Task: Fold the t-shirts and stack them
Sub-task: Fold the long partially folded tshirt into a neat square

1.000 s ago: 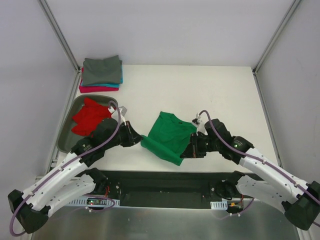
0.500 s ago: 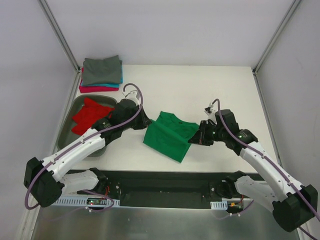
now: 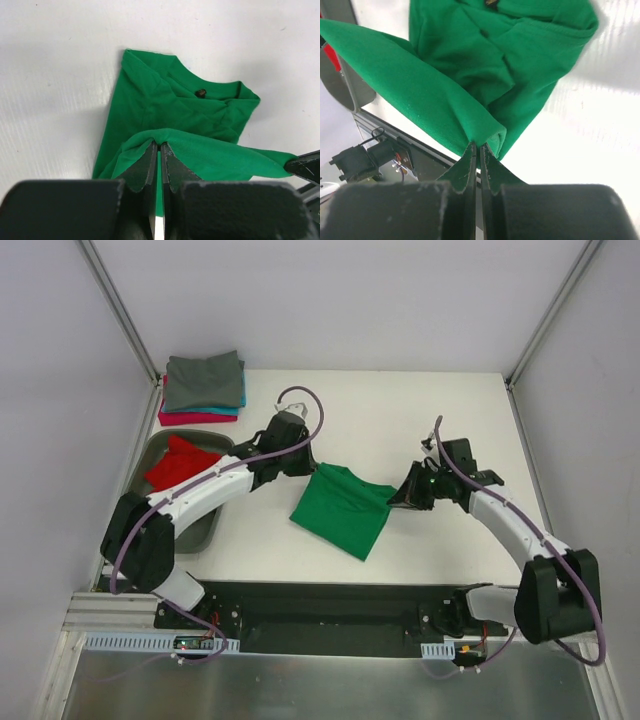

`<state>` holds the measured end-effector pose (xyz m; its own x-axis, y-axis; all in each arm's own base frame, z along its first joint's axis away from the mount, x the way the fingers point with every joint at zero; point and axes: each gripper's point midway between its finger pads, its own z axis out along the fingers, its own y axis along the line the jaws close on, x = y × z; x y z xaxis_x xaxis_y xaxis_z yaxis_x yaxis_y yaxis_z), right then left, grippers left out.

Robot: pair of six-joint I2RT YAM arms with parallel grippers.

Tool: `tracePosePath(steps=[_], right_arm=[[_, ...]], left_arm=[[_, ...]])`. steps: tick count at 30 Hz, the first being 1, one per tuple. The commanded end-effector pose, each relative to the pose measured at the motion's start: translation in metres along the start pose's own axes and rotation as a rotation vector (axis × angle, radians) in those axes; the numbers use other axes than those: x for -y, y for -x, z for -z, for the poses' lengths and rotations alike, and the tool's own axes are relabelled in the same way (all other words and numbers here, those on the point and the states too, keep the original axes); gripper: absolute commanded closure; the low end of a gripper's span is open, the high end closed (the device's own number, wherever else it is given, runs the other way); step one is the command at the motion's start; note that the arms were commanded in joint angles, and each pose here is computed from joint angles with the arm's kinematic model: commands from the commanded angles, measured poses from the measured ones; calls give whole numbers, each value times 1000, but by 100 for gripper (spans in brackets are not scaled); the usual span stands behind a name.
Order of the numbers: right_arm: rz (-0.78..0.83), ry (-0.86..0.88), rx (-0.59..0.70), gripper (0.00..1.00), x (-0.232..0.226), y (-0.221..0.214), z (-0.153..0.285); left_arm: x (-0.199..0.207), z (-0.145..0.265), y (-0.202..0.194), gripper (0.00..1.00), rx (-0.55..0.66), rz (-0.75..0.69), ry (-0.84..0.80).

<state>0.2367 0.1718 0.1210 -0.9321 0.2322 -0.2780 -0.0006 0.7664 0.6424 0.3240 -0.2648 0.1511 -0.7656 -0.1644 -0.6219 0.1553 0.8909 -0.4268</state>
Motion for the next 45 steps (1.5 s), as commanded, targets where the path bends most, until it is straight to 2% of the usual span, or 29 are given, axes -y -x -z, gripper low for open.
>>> tracePosePath(steps=[1,8,12,13,15,16,17,18,20,24,25,28,34,38,42,45], right_arm=[[-16,-8,9,99,10,18,-9],[-49,-65,44,99,30,36,-23],[-58,-139,43,88,52,51,-35],[-56,-147,46,81,54,57,-36],[-41,-161,55,54,59,67,-38],[-35,-166,68,47,58,71,-36],[-24,-163,89,45,55,76,-34],[-19,-162,106,44,52,79,-30],[-8,-144,147,38,43,81,-17],[20,-29,191,1,18,66,2],[14,21,178,4,10,58,3],[-5,148,143,4,-13,39,4],[57,239,115,4,-43,27,-13],[-3,115,122,4,-22,40,-42],[-32,54,81,4,-5,45,-71],[-49,-15,40,4,12,46,-88]], left_arm=[[-8,-17,24,100,39,-13,37],[-16,-58,24,100,-23,-7,60],[-24,-72,20,98,-46,1,84],[-23,-73,23,89,-42,-1,81],[-19,-74,27,42,-42,-27,61],[-16,-73,30,18,-43,-31,56],[-14,-71,33,5,-36,-34,52],[-8,-68,34,1,-45,-35,26],[-1,-58,36,1,-42,-35,-6],[17,-35,21,1,-96,-10,-120],[23,-28,13,1,-128,6,-160],[39,-10,-19,1,-219,29,-265],[52,21,-62,1,-218,-11,-371],[24,3,-90,1,-232,45,-287],[12,-12,-116,1,-295,77,-275],[-7,-22,-133,1,-321,87,-205]])
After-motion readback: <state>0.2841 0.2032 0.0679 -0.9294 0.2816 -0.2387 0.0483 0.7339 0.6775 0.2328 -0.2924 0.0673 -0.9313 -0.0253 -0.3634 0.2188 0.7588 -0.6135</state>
